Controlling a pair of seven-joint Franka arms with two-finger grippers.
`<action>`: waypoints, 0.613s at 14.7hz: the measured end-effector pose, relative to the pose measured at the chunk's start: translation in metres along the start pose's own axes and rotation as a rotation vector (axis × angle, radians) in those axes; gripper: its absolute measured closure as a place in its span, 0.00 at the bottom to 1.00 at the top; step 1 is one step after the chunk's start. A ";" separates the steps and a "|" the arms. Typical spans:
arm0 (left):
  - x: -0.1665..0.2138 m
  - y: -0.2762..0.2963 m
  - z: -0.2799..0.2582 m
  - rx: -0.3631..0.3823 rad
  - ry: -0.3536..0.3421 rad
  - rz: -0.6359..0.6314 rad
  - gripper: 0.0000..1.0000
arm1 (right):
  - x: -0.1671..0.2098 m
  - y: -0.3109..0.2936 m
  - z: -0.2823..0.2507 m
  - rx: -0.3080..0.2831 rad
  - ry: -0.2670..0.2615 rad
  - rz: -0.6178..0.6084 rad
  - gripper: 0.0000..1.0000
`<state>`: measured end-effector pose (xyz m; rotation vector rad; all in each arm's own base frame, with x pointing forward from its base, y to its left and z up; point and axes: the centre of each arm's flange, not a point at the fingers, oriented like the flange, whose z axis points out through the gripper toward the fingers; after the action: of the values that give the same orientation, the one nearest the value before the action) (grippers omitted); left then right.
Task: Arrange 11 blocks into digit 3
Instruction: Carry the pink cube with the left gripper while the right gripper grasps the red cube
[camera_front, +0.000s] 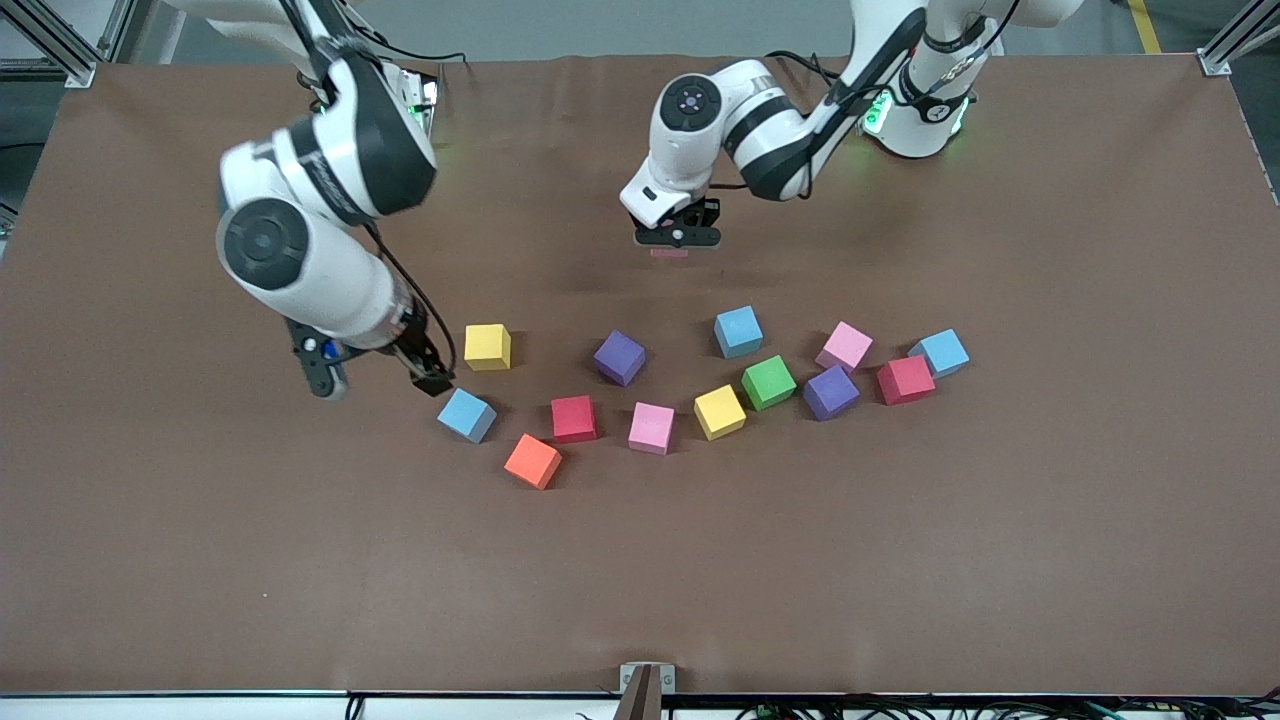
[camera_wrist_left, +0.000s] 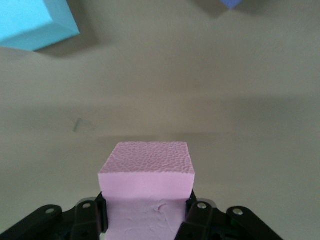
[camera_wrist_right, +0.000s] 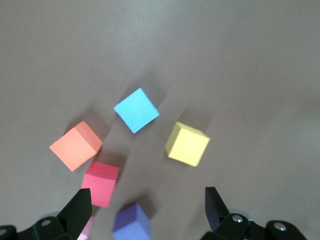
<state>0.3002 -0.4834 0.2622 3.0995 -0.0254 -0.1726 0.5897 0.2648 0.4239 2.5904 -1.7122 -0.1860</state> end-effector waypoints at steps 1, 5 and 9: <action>-0.003 0.004 0.010 0.015 0.013 -0.002 0.46 | -0.005 -0.007 0.012 0.012 0.002 0.034 0.00; 0.003 0.020 0.037 0.023 0.007 0.006 0.46 | -0.033 -0.026 0.049 0.054 0.006 0.134 0.00; 0.000 0.038 0.050 0.025 0.012 0.033 0.46 | -0.077 -0.041 0.115 0.056 0.016 0.142 0.00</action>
<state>0.2941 -0.5236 0.2136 3.1227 -0.0790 -0.1535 0.5840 0.3560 0.3127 2.4874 -1.9136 -0.1140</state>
